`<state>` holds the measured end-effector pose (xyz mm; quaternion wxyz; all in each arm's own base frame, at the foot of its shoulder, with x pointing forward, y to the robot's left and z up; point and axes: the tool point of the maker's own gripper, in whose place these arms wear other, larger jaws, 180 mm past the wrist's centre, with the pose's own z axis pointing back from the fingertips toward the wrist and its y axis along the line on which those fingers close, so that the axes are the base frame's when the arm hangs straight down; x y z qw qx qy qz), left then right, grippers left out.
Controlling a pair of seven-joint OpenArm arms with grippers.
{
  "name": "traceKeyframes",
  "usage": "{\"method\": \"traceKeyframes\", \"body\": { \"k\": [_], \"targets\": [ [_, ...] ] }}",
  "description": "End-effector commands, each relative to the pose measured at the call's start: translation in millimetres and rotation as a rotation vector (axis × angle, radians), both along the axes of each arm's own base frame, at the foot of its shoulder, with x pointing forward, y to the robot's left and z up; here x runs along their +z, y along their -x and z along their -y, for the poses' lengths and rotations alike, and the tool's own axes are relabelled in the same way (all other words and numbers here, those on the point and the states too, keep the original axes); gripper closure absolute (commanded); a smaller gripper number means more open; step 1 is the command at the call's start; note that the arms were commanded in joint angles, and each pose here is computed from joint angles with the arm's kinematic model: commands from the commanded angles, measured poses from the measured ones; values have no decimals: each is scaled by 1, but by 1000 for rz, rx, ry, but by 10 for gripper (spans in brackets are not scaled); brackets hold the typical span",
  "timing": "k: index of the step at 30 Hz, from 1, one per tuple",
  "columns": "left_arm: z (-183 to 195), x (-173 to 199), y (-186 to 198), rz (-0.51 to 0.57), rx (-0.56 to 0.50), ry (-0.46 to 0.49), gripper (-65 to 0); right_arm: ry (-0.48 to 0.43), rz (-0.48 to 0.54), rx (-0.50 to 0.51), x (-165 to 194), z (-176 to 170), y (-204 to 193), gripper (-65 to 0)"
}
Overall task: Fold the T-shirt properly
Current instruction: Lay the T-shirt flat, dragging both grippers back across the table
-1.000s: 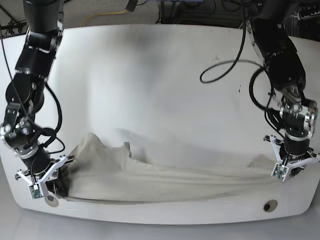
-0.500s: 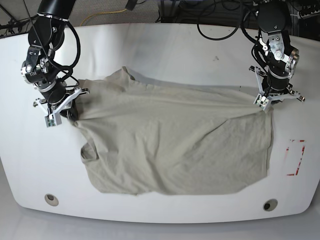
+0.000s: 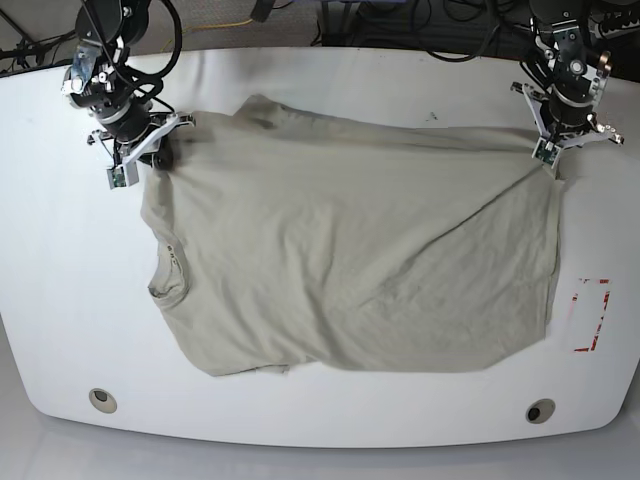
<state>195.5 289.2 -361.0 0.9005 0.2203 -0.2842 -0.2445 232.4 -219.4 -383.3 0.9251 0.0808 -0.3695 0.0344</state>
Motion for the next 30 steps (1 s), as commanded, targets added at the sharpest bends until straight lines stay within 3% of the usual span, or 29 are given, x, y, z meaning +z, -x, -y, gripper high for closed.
{"method": "traceKeyframes", "body": {
  "k": [1, 10, 12, 17, 22, 27, 30],
  "targets": [
    [-14, 11, 0, 28, 28, -32, 0, 9, 30, -3, 7, 4, 0, 0],
    [-22, -22, 30, -128, 10, 2, 0, -10, -33, -42, -8, 6, 28, 0],
    [-22, -29, 36, -151, 16, 9, 0, -20, -36, -48, -9, 4, 30, -24],
    [-23, -42, 54, -211, 19, 20, 0, -52, -58, -84, -12, 10, 48, -157],
    [-26, -45, 65, -240, 16, 11, 0, -40, -95, -77, -16, 15, 63, -141],
    [-28, -44, 64, -244, 8, 4, -1, -52, -97, -82, -16, 14, 67, -276],
    [-21, -45, 62, -242, -10, 15, -113, -101, -68, -84, -10, 10, 61, -354]
  ]
}}
